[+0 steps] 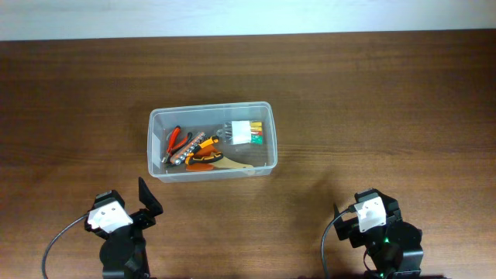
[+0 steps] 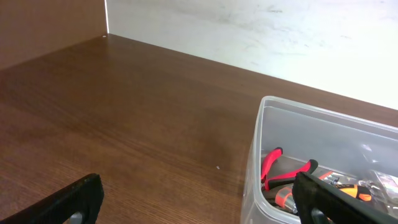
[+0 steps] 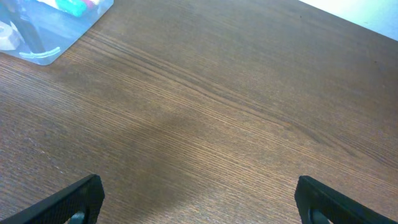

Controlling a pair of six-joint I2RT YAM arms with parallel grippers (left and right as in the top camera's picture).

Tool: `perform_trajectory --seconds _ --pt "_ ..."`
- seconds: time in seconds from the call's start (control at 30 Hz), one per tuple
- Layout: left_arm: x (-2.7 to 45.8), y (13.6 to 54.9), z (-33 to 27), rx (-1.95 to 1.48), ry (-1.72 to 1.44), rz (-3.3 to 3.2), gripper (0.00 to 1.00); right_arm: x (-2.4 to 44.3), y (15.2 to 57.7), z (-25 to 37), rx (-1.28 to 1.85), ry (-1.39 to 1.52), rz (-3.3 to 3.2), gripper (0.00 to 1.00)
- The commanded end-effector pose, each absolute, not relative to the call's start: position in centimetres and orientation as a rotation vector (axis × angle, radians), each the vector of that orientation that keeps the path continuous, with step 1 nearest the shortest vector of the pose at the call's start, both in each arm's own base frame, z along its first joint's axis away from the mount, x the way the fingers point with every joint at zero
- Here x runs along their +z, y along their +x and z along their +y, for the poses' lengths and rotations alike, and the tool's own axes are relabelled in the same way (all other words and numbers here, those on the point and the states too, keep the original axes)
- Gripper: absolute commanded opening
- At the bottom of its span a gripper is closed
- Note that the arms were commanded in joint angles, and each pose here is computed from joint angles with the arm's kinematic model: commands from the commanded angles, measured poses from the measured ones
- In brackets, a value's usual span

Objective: Pack container

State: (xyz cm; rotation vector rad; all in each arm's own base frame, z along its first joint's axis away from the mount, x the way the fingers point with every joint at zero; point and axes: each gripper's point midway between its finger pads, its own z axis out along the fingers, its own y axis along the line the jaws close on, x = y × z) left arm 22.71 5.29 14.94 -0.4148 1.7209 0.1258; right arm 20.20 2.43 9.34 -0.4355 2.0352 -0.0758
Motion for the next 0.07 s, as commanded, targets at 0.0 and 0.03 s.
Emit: perform_trajectory --seconds 0.0,0.03 --pt "14.83 22.67 5.42 0.14 -0.413 1.716 0.99 9.34 20.25 2.37 -0.08 -0.436 2.027 0.99" --pt "14.83 22.67 5.42 0.14 -0.413 1.716 0.99 9.34 20.25 2.37 -0.08 -0.436 2.027 0.99"
